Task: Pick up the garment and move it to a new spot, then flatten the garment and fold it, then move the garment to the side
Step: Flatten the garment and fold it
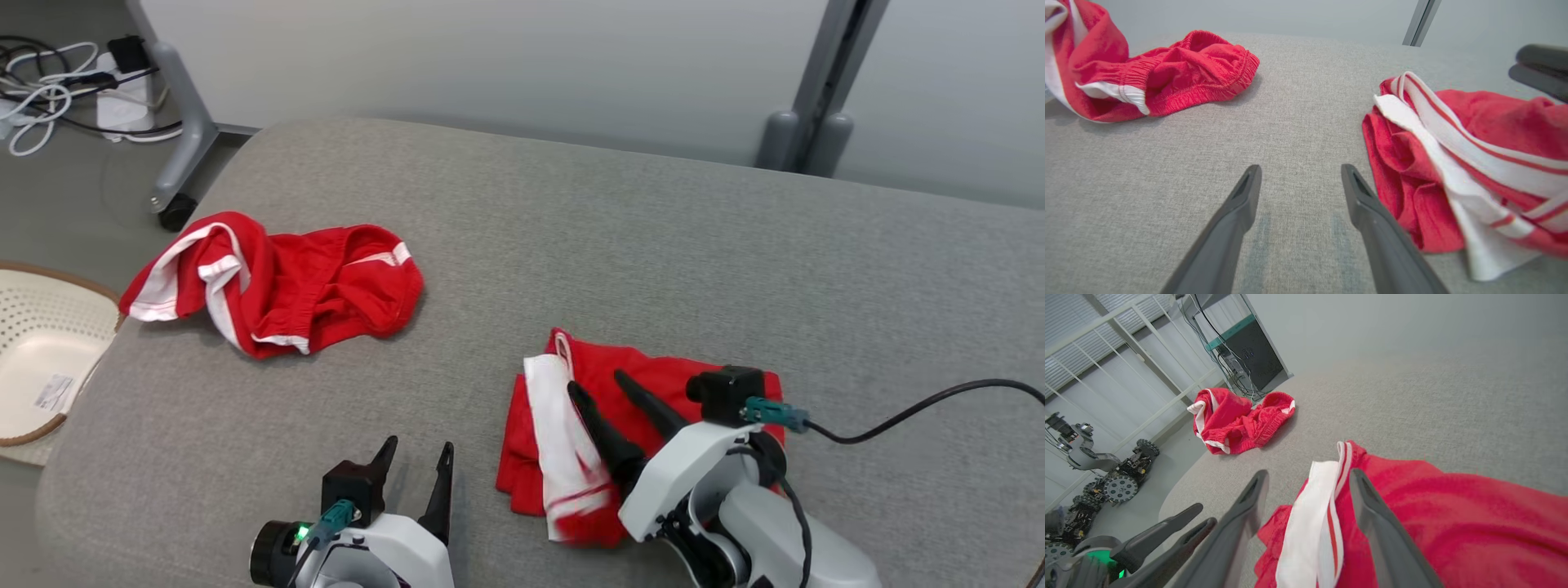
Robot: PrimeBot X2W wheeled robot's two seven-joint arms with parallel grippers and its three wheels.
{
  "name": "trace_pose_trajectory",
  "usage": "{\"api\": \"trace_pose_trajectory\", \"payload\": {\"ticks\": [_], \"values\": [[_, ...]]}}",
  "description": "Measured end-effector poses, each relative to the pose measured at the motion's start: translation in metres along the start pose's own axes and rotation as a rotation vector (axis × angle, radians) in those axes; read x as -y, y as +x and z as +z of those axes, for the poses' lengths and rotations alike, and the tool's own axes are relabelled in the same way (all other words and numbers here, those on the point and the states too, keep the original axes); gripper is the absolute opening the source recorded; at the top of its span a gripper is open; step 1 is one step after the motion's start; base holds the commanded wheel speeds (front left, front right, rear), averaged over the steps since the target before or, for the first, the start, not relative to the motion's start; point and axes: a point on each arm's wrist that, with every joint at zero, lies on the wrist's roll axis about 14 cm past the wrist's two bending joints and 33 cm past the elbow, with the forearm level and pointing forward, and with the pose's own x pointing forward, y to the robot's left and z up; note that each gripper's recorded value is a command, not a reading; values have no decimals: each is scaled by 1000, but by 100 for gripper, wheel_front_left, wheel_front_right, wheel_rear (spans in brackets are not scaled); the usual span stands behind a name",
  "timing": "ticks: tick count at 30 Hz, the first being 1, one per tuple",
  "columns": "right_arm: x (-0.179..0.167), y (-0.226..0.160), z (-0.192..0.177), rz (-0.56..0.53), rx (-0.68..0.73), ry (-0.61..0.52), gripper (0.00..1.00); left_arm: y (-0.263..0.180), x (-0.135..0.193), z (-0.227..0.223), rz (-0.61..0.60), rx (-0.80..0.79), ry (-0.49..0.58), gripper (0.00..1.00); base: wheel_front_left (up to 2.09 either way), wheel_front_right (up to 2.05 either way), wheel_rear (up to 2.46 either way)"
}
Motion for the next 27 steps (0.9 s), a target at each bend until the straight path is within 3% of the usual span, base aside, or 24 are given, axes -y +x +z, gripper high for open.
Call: {"api": "trace_pose_trajectory", "payload": {"ticks": [3, 8, 17, 27], "values": [[11, -3, 12, -37, 39, 2, 100, 3, 3, 2, -5, 3, 0, 100, 0, 0, 0], [61, -28, 64, -198, 214, -30, 100, 13, 13, 9, -29, 20, 4, 100, 0, 0, 0], [141, -129, 71, -542, 324, -102, 100, 28, 30, 16, -70, 37, 18, 100, 0, 0, 0], [162, -207, 58, -737, 361, -130, 100, 27, 29, 23, -66, 72, 30, 100, 0, 0, 0]]}}
